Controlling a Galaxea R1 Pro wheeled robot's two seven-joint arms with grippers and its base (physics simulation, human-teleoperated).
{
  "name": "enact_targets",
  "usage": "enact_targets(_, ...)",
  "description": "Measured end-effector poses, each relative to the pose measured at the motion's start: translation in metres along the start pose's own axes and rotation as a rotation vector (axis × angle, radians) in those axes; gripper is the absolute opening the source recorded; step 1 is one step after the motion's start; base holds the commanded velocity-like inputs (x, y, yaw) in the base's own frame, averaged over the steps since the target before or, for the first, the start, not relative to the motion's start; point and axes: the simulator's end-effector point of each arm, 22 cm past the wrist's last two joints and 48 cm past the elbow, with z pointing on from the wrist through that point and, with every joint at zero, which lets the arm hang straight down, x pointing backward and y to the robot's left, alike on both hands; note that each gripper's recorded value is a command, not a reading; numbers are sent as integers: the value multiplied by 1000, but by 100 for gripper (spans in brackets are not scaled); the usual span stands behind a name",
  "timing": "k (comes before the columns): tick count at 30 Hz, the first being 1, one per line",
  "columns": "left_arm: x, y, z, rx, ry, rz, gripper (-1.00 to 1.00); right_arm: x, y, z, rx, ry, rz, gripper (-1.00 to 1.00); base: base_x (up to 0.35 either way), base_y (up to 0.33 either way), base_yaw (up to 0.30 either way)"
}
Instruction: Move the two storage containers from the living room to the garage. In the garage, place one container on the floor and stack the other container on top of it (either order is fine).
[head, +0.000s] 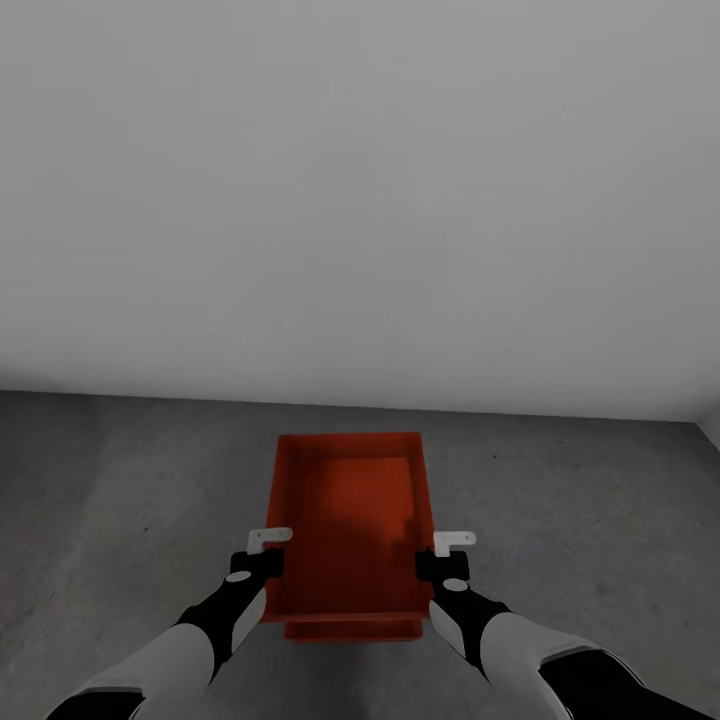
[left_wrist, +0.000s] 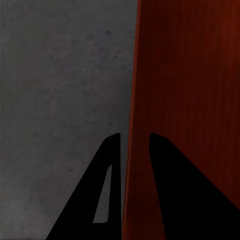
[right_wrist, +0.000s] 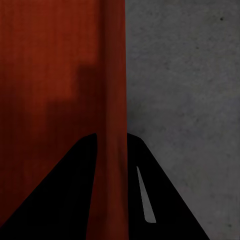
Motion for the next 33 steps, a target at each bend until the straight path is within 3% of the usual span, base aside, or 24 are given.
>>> enact_targets(33,3,0,0,0,5,1,-100,2,0,0,0,5,-2,-100,-34,11,0)
